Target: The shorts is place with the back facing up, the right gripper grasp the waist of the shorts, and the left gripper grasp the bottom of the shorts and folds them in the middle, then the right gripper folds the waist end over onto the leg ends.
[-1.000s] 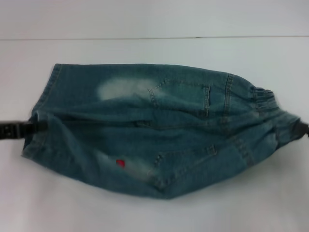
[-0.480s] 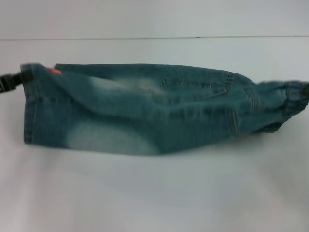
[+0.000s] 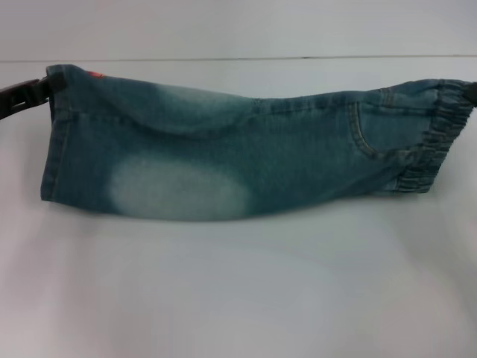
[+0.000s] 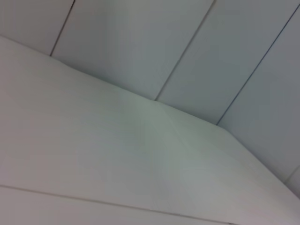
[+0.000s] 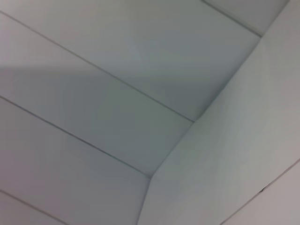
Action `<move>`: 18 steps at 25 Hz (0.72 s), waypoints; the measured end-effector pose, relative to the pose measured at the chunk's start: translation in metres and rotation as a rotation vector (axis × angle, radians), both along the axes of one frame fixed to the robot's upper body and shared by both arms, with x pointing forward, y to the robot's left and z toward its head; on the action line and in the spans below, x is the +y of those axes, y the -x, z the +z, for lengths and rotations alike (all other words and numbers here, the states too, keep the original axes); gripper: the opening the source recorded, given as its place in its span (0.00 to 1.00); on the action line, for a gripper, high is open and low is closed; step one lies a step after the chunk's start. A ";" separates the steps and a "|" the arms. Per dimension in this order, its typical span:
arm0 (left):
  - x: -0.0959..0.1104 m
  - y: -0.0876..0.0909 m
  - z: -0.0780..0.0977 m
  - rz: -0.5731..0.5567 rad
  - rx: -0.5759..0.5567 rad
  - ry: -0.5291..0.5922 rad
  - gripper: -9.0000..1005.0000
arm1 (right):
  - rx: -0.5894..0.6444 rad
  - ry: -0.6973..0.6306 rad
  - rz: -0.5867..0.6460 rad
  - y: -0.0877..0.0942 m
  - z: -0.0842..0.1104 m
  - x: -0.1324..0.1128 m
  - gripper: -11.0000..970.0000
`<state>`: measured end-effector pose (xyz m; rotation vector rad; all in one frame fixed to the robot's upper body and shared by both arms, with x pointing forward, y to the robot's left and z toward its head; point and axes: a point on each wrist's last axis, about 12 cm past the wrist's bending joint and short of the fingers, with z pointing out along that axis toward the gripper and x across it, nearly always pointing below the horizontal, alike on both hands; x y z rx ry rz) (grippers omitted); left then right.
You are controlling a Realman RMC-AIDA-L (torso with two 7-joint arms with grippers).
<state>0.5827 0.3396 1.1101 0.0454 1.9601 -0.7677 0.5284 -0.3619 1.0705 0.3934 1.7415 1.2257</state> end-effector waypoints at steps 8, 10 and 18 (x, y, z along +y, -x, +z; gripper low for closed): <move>-0.007 -0.015 -0.005 0.045 0.001 -0.026 0.02 | 0.054 -0.007 -0.070 -0.017 -0.002 0.001 0.14; -0.008 -0.018 -0.007 0.057 0.002 -0.033 0.01 | 0.058 -0.001 -0.085 -0.020 -0.002 0.001 0.14; -0.015 -0.028 -0.013 0.075 0.012 -0.059 0.02 | 0.088 0.023 -0.129 -0.037 -0.004 0.007 0.15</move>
